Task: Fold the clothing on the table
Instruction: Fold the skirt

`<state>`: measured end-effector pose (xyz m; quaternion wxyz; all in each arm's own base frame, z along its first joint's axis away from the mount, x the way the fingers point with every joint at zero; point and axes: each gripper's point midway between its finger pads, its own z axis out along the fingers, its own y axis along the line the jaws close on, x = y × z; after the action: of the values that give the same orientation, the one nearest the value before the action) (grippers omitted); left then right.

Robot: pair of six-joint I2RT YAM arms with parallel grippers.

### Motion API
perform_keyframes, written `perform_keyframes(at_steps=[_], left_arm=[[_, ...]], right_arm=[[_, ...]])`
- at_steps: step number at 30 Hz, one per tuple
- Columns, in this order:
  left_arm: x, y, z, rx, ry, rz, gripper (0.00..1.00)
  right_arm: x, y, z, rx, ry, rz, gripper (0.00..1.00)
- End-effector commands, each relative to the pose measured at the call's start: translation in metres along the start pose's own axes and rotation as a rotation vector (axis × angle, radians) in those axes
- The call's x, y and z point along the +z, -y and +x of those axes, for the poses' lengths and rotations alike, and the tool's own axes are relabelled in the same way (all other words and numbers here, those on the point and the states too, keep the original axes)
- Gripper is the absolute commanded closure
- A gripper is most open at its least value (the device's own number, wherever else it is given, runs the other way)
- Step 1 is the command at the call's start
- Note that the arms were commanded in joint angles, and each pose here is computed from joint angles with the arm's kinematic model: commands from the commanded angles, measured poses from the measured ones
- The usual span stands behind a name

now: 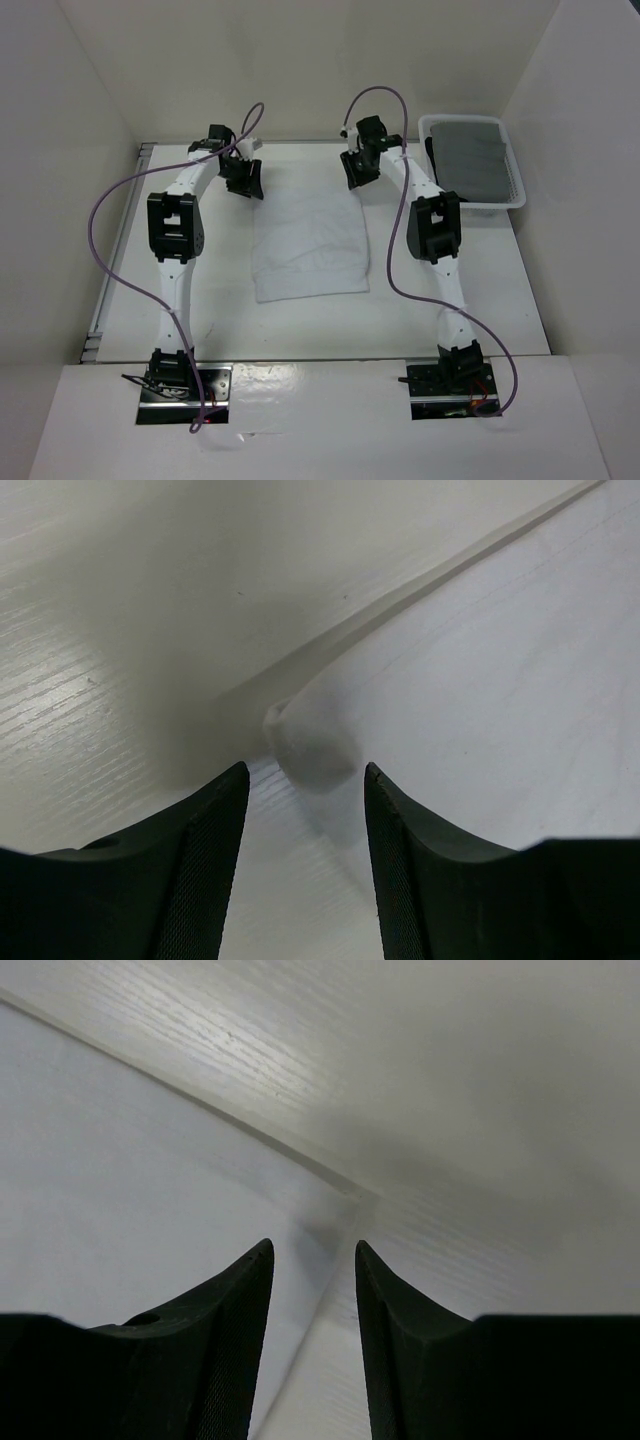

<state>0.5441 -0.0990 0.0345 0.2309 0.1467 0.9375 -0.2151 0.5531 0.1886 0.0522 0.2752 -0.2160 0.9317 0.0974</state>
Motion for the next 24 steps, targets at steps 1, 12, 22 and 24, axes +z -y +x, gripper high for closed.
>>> perform_keyframes(at_steps=[1, 12, 22, 24], left_arm=[[-0.001, -0.001, -0.008, 0.023, 0.014, -0.002, 0.43], [0.004, 0.0, -0.001, 0.028, -0.016, -0.012, 0.46], [0.002, -0.001, 0.0, 0.036, -0.019, -0.02, 0.47], [0.002, -0.001, 0.0, 0.036, -0.019, -0.02, 0.47]], right_arm=[[0.0, 0.003, -0.012, -0.005, 0.024, -0.021, 0.56], [0.012, 0.0, -0.01, -0.001, 0.004, -0.053, 0.58], [0.015, 0.006, 0.0, 0.003, -0.024, -0.042, 0.59], [0.016, 0.012, 0.002, 0.01, -0.025, -0.038, 0.59]])
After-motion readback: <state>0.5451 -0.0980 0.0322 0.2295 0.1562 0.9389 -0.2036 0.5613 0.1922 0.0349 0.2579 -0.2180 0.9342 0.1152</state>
